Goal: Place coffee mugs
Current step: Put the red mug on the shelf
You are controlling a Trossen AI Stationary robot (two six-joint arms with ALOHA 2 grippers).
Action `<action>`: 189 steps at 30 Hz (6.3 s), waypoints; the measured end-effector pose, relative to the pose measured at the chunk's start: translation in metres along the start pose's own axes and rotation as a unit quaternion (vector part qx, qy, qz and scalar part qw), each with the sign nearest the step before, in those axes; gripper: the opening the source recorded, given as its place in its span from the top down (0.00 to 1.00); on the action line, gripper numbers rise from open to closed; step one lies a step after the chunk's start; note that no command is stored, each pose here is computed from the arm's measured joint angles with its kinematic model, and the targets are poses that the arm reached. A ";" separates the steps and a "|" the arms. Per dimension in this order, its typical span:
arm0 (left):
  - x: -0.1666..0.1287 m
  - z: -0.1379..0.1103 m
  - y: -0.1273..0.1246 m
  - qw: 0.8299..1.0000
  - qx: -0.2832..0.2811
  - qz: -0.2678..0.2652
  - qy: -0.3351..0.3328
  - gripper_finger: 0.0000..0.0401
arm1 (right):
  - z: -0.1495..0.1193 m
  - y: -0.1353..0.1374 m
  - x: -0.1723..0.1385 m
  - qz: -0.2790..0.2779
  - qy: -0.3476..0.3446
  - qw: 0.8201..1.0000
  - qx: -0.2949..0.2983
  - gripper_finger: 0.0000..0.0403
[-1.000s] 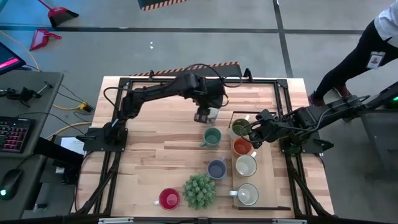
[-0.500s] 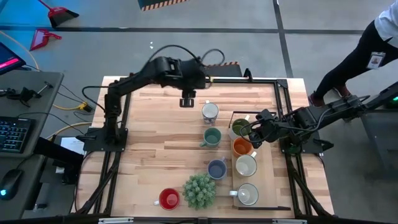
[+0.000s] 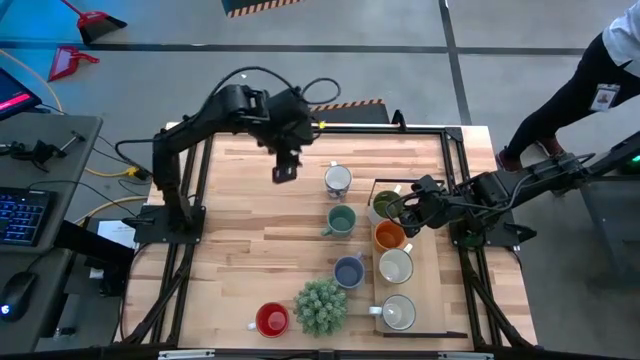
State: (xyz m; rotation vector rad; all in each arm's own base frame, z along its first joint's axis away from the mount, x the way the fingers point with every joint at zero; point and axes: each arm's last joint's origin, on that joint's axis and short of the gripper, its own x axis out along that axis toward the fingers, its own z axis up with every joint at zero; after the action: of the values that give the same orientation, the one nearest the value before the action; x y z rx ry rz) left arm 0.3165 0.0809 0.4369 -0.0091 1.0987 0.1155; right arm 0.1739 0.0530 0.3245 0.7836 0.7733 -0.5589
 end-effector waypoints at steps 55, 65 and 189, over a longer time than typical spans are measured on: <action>0.082 -0.171 -0.243 0.968 -0.037 -0.222 -0.110 0.57 | -0.008 0.023 -0.010 0.113 -0.033 0.961 -0.249 0.77; 0.081 -0.185 -0.285 0.986 -0.019 -0.164 -0.004 0.57 | -0.006 0.032 -0.013 0.179 -0.021 0.956 -0.230 0.77; 0.237 -0.063 -0.049 0.987 0.024 0.042 0.154 0.95 | 0.002 0.027 -0.012 0.071 -0.155 0.958 -0.229 0.77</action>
State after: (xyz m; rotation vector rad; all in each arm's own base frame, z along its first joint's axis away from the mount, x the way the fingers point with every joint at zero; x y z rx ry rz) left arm 0.3717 0.0491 0.1949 0.0643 1.4106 0.1677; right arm 0.1864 0.0696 0.3461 0.3069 0.5209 -0.3398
